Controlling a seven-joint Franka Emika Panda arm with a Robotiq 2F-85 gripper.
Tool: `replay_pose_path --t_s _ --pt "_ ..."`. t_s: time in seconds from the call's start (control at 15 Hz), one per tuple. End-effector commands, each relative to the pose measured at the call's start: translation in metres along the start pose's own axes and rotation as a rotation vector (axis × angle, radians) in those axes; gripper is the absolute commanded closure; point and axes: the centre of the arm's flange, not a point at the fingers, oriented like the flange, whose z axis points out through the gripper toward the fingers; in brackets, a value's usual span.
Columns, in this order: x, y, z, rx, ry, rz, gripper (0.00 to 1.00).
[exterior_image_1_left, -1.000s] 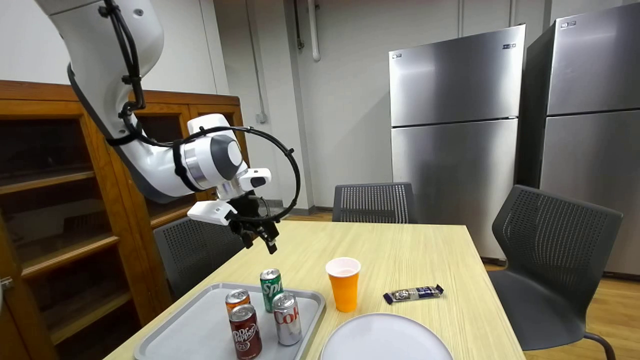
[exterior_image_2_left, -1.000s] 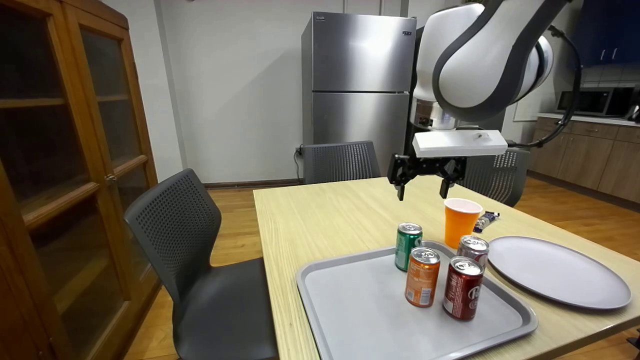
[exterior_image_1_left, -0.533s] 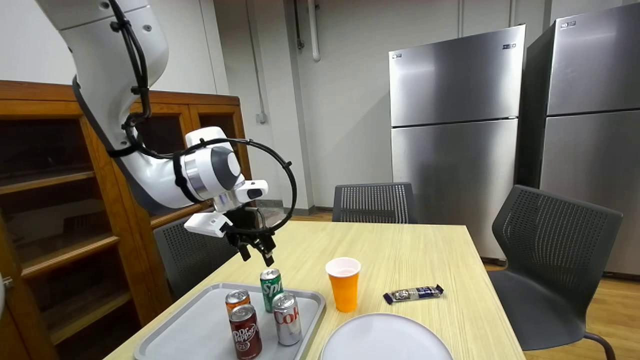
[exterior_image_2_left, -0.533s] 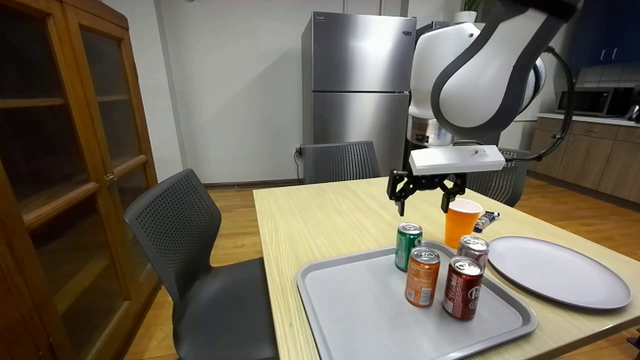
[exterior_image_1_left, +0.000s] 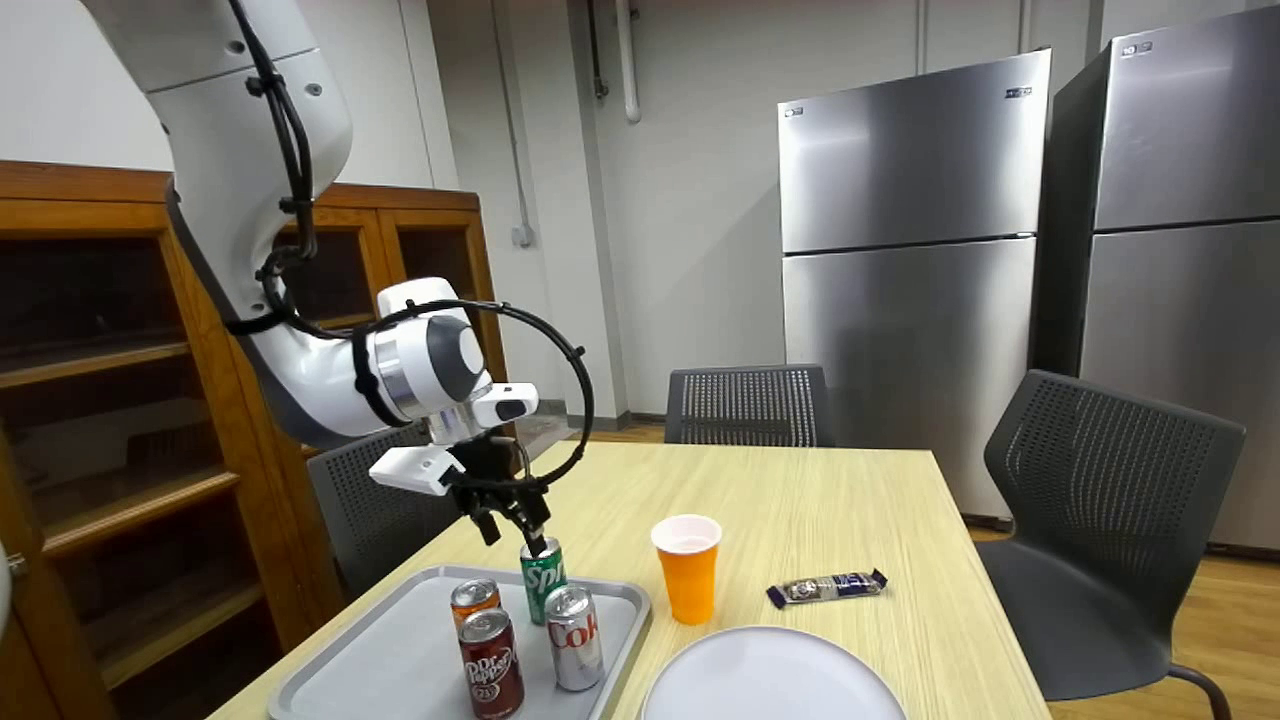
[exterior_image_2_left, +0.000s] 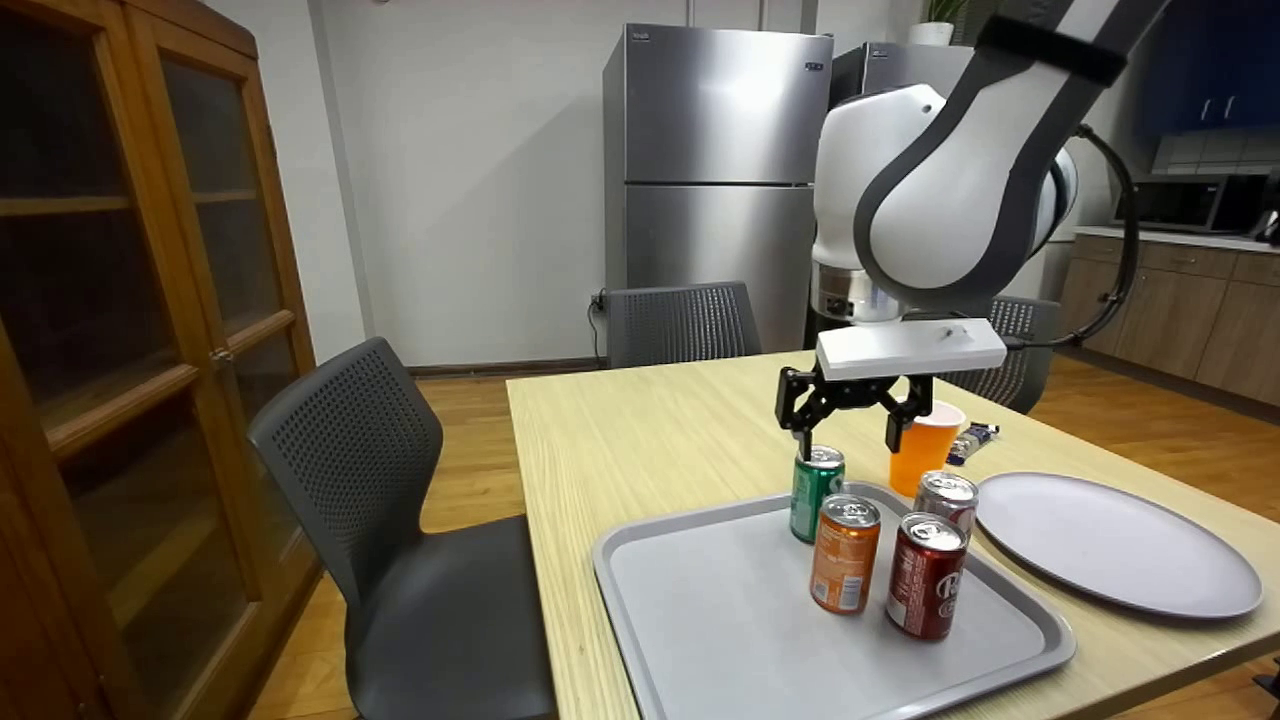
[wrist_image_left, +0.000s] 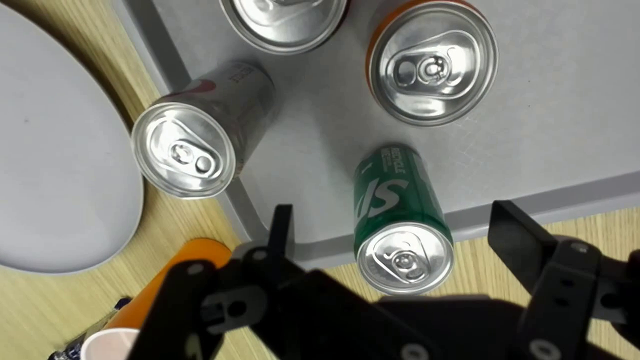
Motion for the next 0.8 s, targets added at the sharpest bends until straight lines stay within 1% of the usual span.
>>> replay_pose_path --t_s 0.0,0.73 --pt "0.01 -0.009 0.009 0.0 -0.009 0.02 0.0" --pt "0.04 -0.02 0.041 0.022 -0.062 0.082 0.0"
